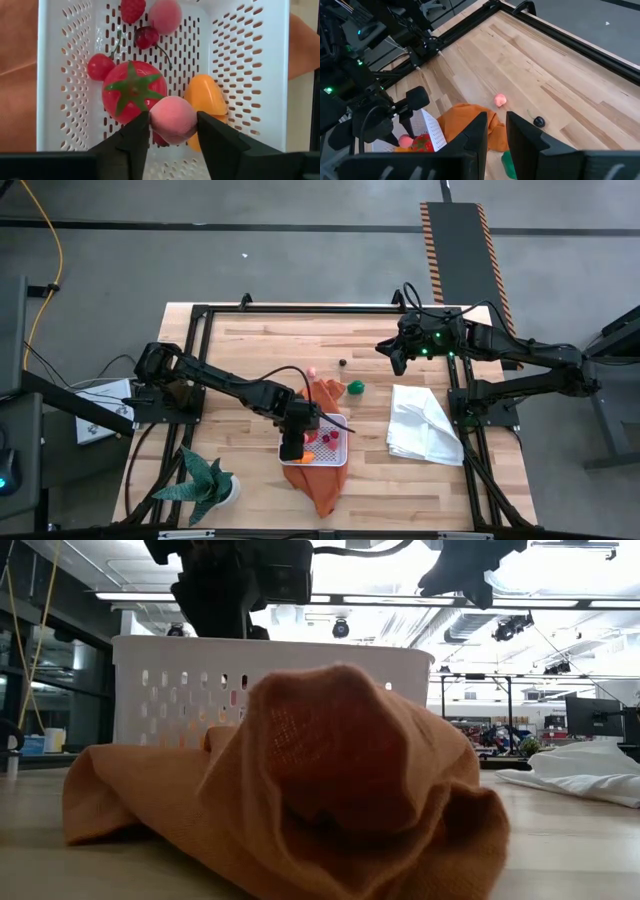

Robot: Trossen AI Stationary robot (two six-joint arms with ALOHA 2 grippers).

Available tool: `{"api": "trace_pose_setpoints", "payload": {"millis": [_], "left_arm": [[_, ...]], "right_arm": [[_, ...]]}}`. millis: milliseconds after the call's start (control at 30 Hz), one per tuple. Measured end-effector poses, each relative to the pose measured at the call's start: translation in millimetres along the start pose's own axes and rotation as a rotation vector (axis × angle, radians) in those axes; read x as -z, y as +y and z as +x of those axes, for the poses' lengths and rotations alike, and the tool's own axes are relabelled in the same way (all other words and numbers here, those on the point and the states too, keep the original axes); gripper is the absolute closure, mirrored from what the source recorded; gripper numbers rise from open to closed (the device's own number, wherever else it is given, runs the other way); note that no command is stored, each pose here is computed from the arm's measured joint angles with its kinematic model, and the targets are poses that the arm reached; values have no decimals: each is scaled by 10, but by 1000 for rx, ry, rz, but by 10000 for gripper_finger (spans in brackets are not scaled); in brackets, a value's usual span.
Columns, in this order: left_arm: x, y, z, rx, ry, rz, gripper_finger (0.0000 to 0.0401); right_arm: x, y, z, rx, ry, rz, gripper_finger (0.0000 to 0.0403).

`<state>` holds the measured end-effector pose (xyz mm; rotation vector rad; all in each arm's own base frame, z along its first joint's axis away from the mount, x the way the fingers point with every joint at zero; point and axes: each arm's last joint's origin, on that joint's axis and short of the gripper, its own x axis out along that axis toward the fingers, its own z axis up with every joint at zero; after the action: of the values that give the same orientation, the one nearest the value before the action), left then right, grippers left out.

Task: Pick and placing Produce into tupperware
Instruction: Put the bottom pink peach into the white basket, then put the green bell pepper into the white basket

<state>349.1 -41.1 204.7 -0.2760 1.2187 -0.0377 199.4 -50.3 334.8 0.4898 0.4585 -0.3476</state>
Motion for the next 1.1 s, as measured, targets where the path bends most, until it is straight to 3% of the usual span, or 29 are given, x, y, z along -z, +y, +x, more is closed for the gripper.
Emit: {"api": "trace_pose_setpoints", "payload": {"millis": [233, 400, 600, 800, 1100], "left_arm": [[1, -2, 0, 11, 4, -7, 183], [3, -9, 0, 35, 11, -8, 169], [9, -26, -21, 91, 26, -28, 196], [-39, -76, -236, 111, 14, -27, 243], [-176, -119, -660, -85, 7, 11, 260]], "right_arm": [[0, 0, 0, 0, 0, 0, 340], [0, 0, 0, 0, 0, -9, 340], [0, 0, 0, 0, 0, -12, 340], [0, 0, 0, 0, 0, -11, 340], [0, 0, 1, 1, 0, -16, 340]]}}
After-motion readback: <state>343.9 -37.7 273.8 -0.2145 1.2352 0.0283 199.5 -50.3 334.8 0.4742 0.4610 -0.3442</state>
